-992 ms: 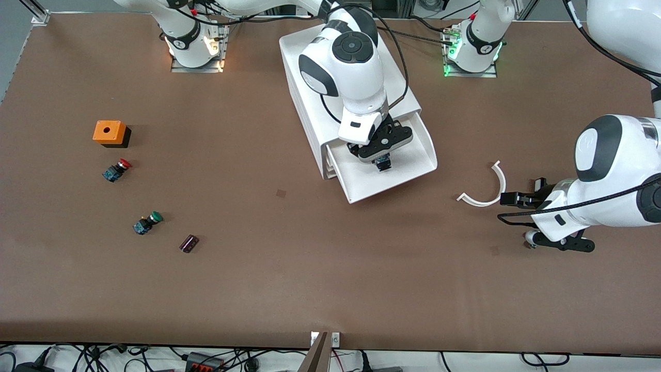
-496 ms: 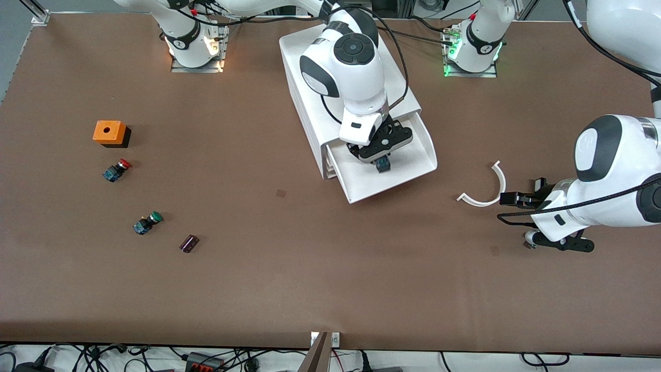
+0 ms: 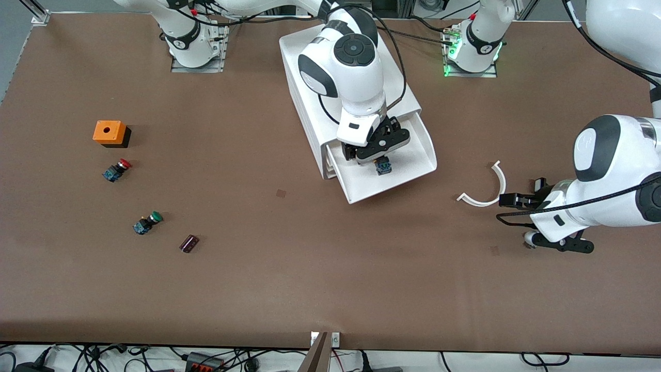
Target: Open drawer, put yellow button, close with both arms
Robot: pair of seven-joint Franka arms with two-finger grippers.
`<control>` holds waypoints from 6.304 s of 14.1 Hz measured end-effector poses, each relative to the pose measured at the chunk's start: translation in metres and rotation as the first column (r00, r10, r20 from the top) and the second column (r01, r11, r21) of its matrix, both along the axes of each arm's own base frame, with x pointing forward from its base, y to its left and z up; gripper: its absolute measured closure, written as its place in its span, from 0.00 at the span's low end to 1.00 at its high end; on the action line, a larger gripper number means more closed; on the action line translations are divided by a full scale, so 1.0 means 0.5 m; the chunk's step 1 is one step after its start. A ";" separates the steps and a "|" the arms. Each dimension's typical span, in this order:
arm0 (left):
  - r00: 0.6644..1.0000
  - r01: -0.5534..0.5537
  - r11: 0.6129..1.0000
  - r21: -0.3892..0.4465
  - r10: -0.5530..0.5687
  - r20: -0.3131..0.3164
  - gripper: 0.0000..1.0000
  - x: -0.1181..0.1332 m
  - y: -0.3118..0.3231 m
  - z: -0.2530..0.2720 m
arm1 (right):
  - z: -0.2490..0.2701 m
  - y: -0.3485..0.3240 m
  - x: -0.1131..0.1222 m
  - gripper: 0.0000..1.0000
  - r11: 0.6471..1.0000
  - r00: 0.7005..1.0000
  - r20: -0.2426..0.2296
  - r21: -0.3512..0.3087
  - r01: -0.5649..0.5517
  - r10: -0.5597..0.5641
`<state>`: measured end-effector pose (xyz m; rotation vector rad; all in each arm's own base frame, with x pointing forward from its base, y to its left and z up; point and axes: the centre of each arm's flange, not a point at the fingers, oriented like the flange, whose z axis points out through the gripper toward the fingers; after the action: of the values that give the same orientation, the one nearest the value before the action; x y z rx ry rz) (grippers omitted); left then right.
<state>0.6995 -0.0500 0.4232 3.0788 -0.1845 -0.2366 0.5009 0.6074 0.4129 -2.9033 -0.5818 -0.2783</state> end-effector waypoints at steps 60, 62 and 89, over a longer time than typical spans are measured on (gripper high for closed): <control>0.906 -0.422 0.906 0.015 0.423 -0.023 0.00 -0.203 -0.441 -0.064 | 0.361 -1.306 0.146 0.00 0.880 0.880 -0.124 -0.203 0.429 -0.458; 0.925 -0.379 0.923 0.073 0.377 0.037 0.00 -0.180 -0.393 -0.024 | 0.356 -1.306 0.130 0.00 0.880 0.880 -0.130 -0.206 0.427 -0.457; 0.988 0.081 0.994 0.070 -0.090 0.124 0.00 -0.286 0.078 0.297 | 0.348 -1.291 0.122 0.00 0.892 0.889 -0.147 -0.212 0.399 -0.433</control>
<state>0.5567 -0.0112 0.5717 3.1559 -0.3209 -0.0503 0.5619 -0.0380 0.5867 -3.1539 0.0634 0.0059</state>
